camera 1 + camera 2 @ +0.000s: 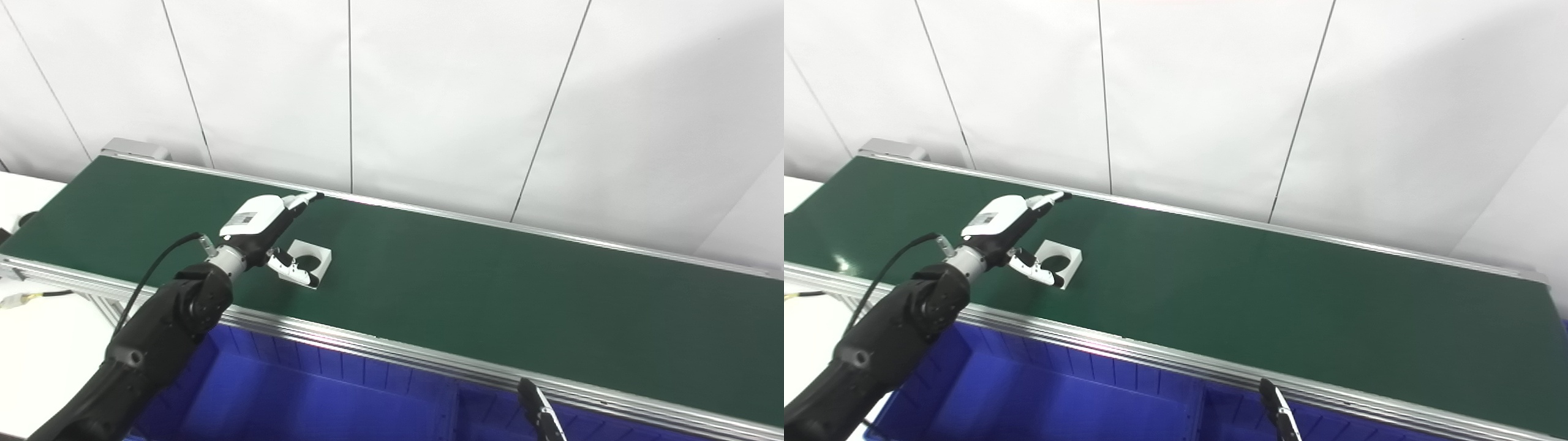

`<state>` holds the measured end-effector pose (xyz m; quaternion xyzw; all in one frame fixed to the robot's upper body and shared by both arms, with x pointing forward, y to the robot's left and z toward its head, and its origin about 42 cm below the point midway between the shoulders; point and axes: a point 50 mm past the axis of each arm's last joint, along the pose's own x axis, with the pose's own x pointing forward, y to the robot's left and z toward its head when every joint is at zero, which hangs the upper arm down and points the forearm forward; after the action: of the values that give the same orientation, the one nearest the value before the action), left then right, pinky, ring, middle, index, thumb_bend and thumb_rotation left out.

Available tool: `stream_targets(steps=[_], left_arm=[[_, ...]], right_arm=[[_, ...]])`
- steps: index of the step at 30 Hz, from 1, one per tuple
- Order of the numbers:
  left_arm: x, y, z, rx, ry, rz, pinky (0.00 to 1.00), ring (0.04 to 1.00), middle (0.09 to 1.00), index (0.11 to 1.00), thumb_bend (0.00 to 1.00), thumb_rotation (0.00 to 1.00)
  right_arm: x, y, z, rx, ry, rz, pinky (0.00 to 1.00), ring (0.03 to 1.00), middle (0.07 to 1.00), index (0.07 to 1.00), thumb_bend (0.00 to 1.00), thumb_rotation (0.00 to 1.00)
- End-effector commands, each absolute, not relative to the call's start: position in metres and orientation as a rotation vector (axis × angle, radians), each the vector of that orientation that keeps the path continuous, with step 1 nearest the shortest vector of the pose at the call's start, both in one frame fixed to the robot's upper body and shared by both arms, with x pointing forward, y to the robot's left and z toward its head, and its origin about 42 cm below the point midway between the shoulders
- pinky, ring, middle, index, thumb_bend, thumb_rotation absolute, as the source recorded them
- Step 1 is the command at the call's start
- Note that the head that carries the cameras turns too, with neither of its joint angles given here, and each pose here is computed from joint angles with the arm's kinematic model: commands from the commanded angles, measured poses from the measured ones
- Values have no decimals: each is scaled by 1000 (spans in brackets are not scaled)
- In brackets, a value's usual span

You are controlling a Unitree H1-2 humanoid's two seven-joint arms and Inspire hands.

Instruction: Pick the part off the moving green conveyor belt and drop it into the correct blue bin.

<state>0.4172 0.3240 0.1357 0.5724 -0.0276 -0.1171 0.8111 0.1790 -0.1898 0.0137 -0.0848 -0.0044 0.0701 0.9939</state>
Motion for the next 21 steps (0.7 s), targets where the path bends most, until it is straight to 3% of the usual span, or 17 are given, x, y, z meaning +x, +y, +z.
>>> stream_targets(steps=[1, 9, 14, 21], left_arm=[[439, 321, 166, 1260, -166, -215, 894, 928, 926, 904, 934, 145], [453, 307, 154, 1325, -160, -312, 912, 920, 918, 891, 934, 93], [455, 297, 148, 1315, -165, -340, 880, 893, 894, 869, 893, 7], [458, 280, 142, 1238, -186, -374, 728, 806, 823, 803, 789, 0]], right_arm=[[185, -190, 27, -146, -97, 146, 949, 938, 921, 928, 919, 761], [184, -193, 27, -144, -96, 139, 966, 952, 926, 930, 882, 764], [185, -194, 28, -151, -99, 135, 976, 951, 928, 930, 885, 774], [184, -197, 27, -148, -95, 126, 978, 950, 926, 929, 897, 783]])
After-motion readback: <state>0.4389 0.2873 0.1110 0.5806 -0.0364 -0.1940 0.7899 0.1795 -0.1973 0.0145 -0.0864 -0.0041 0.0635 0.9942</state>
